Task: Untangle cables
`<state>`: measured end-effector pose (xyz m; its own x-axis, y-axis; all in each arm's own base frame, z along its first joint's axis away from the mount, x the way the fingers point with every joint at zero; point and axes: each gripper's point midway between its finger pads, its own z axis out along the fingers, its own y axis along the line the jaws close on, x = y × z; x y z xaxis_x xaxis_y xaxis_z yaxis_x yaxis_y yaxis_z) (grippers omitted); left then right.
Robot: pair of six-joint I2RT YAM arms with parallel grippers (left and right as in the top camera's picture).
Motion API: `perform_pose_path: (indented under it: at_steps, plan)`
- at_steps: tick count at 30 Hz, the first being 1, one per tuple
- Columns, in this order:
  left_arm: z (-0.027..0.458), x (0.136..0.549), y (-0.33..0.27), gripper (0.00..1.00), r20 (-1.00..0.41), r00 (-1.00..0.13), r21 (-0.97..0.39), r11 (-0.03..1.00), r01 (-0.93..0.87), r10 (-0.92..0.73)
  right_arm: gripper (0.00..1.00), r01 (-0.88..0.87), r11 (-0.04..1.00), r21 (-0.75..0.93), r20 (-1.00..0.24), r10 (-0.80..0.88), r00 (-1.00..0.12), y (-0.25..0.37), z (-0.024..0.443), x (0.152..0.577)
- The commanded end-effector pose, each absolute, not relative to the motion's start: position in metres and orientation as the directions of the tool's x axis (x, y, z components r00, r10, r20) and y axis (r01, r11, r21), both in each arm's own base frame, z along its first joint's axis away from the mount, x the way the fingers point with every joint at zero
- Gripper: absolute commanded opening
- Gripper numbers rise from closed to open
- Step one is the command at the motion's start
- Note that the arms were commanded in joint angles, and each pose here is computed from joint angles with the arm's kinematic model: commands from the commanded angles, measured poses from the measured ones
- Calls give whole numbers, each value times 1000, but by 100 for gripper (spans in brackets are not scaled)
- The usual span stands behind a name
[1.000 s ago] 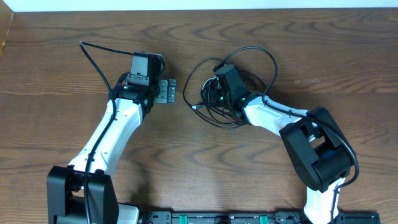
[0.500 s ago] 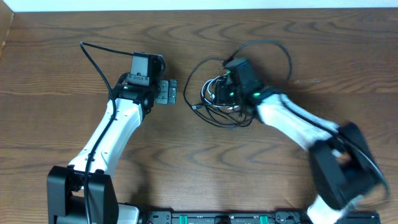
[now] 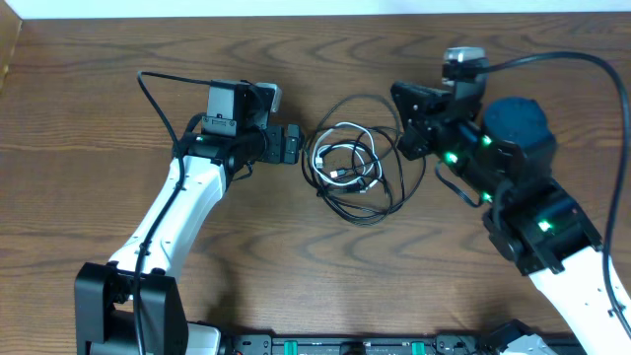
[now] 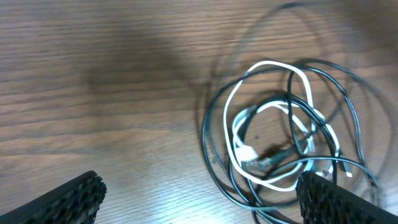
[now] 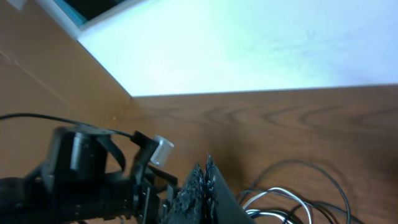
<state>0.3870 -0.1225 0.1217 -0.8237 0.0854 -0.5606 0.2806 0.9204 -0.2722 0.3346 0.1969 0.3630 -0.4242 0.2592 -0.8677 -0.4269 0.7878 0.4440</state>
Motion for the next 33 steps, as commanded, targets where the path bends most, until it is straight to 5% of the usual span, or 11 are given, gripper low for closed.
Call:
perform_pose_path:
  at_steps: [1, 10, 14, 15, 18, 33]
  plan:
    - [120, 384, -131, 98, -545, -835, -330, 897, 293, 73, 1, -384, 829, 407, -888, 259, -380, 180, 372, 335]
    - [120, 384, -131, 98, -545, -835, -329, 898, 293, 73, 5, -220, 915, 339, -775, 139, -616, 177, 271, 354]
    - [120, 384, -131, 98, -545, -835, -329, 898, 293, 73, 38, -194, 928, 318, -718, 102, -689, 185, 229, 367]
    - [120, 384, -131, 98, -545, -835, -329, 898, 293, 73, 55, -188, 932, 311, -693, 87, -716, 190, 212, 372]
    - [120, 384, -131, 98, -546, -835, -325, 900, 291, 73, 72, -192, 931, 310, -615, 42, -787, 206, 165, 379]
    - [119, 386, -127, 98, -547, -834, -305, 910, 279, 72, 75, -259, 908, 330, -440, -95, -893, 266, 41, 372]
